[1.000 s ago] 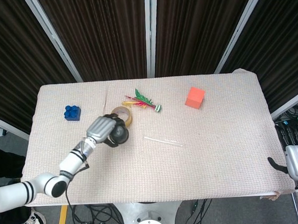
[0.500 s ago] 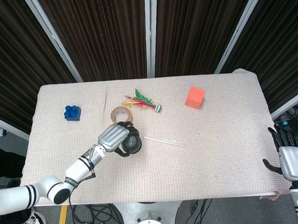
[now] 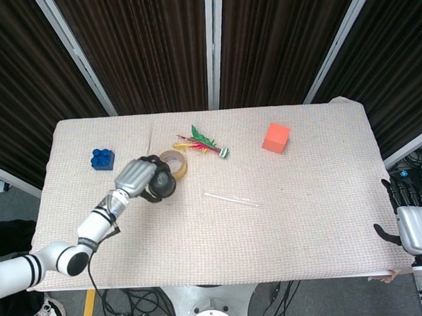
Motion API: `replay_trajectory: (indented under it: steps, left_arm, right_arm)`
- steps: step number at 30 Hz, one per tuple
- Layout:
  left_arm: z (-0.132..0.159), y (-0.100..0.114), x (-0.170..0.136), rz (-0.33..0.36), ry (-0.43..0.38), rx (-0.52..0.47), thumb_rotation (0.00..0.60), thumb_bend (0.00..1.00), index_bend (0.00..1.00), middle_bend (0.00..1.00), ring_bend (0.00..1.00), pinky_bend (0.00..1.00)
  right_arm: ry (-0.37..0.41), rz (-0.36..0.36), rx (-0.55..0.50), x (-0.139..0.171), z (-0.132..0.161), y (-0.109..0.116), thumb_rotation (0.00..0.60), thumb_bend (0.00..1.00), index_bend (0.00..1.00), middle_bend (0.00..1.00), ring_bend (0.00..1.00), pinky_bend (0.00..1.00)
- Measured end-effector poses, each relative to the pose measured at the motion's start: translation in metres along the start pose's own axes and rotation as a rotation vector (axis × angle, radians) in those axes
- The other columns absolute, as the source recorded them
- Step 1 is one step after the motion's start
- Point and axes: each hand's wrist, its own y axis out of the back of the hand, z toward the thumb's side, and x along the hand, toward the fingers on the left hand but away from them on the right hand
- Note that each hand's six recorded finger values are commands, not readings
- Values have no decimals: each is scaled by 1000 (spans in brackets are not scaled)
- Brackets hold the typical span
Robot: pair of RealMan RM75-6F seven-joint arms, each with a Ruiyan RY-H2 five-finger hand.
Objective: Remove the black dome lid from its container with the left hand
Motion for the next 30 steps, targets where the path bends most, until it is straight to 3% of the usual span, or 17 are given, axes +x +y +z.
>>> replay_trajectory:
  steps: [2,4,12,22,30]
  left_arm:
    - [25,-9,-5,-25,-72,0,600,201,385,493,169,220]
    - [31,-12,-6,-29,-90,-2,600,202,385,495,169,221]
    - [-46,4,-2,30,122,20,600,203,385,496,169,220]
    - [-36,-30,-27,38,78,21,600,203,385,500,169,211]
    - [-32,-57,-25,63,67,7,600,204,385,502,169,188]
  right_arm:
    - [1,-4,2,1,0,1,600,127,0,0,0,0]
    - [-6,-12,2,1,-2,4,600,127,0,0,0,0]
    - [-37,-3,-7,-2,-11,1,600,127,0,0,0,0]
    - [-25,16,-1,-1,-8,-6,600,126,0,0,0,0]
    - [-30,26,3,-2,-10,-9,600,127,0,0,0,0]
